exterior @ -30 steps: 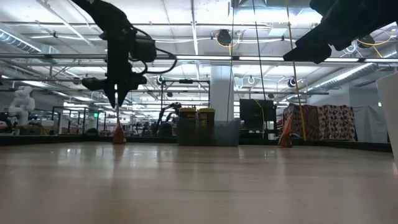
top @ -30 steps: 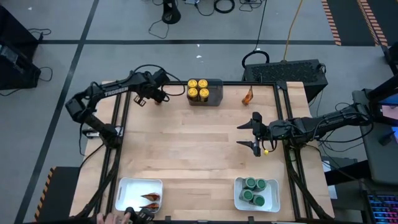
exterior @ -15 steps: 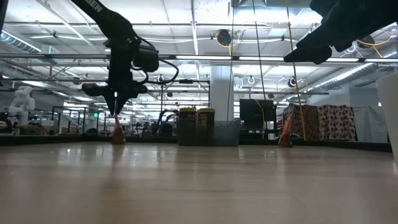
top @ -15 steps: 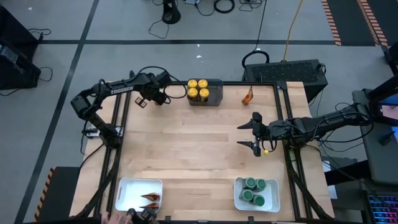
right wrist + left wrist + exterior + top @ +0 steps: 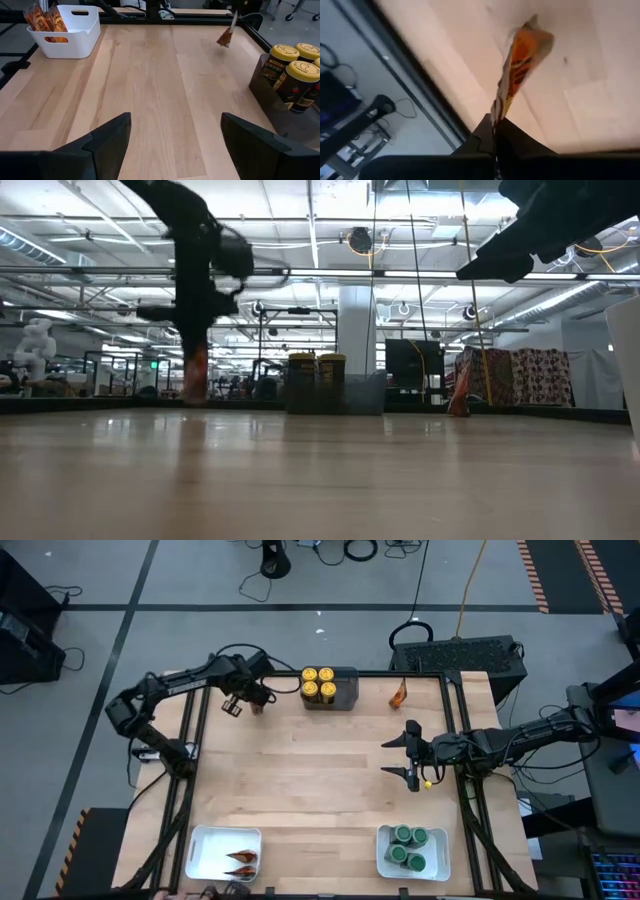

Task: Sort spices by type
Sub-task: Put the left orange seasoning pack into the left white bin

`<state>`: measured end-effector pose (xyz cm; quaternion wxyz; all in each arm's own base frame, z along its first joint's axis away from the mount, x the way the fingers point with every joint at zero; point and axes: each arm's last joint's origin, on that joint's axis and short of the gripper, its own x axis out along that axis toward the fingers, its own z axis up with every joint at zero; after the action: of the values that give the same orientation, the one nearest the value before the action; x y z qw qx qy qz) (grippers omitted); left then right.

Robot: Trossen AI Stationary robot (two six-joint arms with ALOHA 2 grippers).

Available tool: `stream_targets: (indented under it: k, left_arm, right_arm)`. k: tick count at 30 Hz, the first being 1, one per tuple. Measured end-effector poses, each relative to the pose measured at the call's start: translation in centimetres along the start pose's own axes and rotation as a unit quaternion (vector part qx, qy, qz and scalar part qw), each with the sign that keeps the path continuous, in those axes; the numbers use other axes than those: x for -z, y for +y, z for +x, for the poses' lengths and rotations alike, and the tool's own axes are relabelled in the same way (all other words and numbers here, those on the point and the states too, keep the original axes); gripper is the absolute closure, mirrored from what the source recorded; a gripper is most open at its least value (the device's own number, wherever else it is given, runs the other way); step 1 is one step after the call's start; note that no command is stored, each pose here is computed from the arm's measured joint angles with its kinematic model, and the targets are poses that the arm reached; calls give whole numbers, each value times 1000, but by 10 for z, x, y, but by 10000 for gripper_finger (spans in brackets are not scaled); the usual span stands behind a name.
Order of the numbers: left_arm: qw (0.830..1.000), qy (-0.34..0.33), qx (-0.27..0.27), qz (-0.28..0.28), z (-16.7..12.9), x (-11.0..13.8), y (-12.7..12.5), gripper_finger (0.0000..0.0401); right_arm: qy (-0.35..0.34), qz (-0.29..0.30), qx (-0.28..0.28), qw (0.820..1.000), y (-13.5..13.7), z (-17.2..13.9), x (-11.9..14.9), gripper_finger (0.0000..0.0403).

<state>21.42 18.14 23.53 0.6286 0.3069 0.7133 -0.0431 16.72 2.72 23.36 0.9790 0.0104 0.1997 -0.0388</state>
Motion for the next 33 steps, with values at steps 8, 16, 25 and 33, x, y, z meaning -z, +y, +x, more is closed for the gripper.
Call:
stream_targets:
  k: [8, 16, 25, 33]
  left_arm:
    - [997, -57, 5, -59, -60, 10, -25, 399]
    - [989, -110, 49, -81, -119, 1, -84, 400]
    - [966, -209, 98, -121, -175, -26, -140, 401]
    - [949, -206, 196, -137, -202, -51, -193, 401]
  right_arm:
    - [-2, 1, 0, 1000, 0, 0, 0, 111]
    - [-22, 6, -3, 1000, 0, 0, -4, 111]
    - [-24, 27, -3, 999, 0, 0, -5, 111]
    - [-24, 49, -4, 999, 1, 0, -5, 111]
